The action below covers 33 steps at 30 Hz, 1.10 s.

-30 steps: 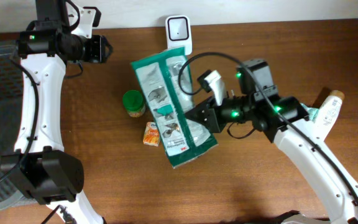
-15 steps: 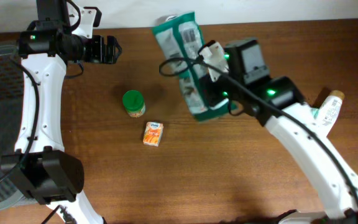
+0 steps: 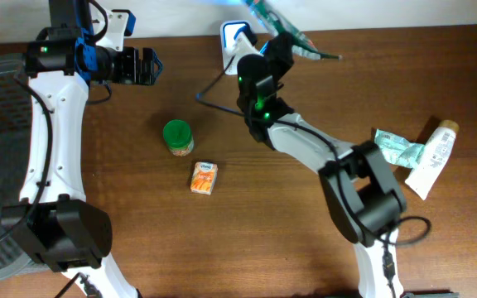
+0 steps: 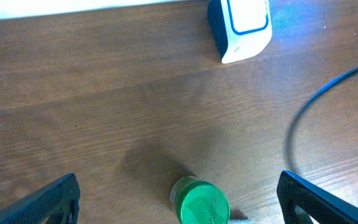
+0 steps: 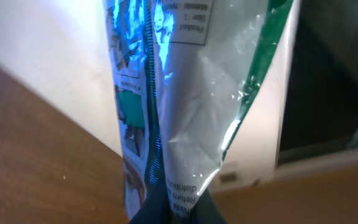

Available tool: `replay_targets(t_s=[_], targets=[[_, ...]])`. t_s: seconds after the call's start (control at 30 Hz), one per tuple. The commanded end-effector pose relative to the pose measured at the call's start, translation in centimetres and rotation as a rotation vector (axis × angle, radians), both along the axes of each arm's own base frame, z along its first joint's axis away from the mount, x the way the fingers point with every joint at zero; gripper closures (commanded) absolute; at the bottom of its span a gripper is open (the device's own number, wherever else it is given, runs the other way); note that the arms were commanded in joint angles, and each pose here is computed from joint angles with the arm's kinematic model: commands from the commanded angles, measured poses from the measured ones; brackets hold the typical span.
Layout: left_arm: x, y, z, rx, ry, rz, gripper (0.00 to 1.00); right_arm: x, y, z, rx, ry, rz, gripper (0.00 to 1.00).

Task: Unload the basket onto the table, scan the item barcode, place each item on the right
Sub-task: 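Hold the gloves pack barcode over the scanner with the right gripper, then carry the gloves pack right and drop it on the table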

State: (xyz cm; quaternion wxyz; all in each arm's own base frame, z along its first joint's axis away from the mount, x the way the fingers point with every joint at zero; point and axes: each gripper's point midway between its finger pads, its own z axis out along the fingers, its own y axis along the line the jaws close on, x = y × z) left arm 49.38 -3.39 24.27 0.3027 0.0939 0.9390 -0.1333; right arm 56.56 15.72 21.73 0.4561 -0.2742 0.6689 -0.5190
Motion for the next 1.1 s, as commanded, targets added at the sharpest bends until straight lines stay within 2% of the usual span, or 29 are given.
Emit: replay_targets(t_s=[0.0, 0.07, 0.17, 0.53, 0.63, 0.7, 0.87, 1.0, 1.03, 1.07], targets=[[0.1, 0.1, -0.3, 0.002, 0.004, -0.003, 0.01, 1.8, 0.5, -4.7, -0.333, 0.196, 0.085, 0.96], [0.1, 0.1, -0.3, 0.002, 0.004, -0.003, 0.01, 2.5, 0.2, -5.6, -0.365, 0.201, 0.101, 0.96], [0.1, 0.1, -0.3, 0.002, 0.004, -0.003, 0.01, 3.0, -0.4, -4.0, -0.329, 0.122, 0.089, 0.96], [0.1, 0.1, -0.3, 0.002, 0.004, -0.003, 0.01, 3.0, 0.2, -2.6, -0.302, 0.052, 0.105, 0.96], [0.1, 0.1, -0.3, 0.002, 0.004, -0.003, 0.01, 2.7, 0.5, -0.9, -0.251, -0.016, 0.100, 0.96], [0.1, 0.1, -0.3, 0.002, 0.004, -0.003, 0.01, 2.1, 0.4, 1.5, -0.128, -0.079, 0.100, 0.96], [0.1, 0.1, -0.3, 0.002, 0.004, -0.003, 0.01, -0.9, -0.6, 7.5, 0.164, -0.101, 0.097, 0.96], [0.1, 0.1, -0.3, 0.002, 0.004, -0.003, 0.01, -4.8, -0.2, 10.1, 0.578, -0.045, 0.196, 0.96], [0.1, 0.1, -0.3, 0.002, 0.004, -0.003, 0.01, -6.0, -0.2, 10.5, 0.706, -0.019, 0.215, 0.96], [0.1, 0.1, -0.3, 0.002, 0.004, -0.003, 0.01, -8.1, -0.2, 10.5, 0.924, 0.054, 0.238, 0.96]])
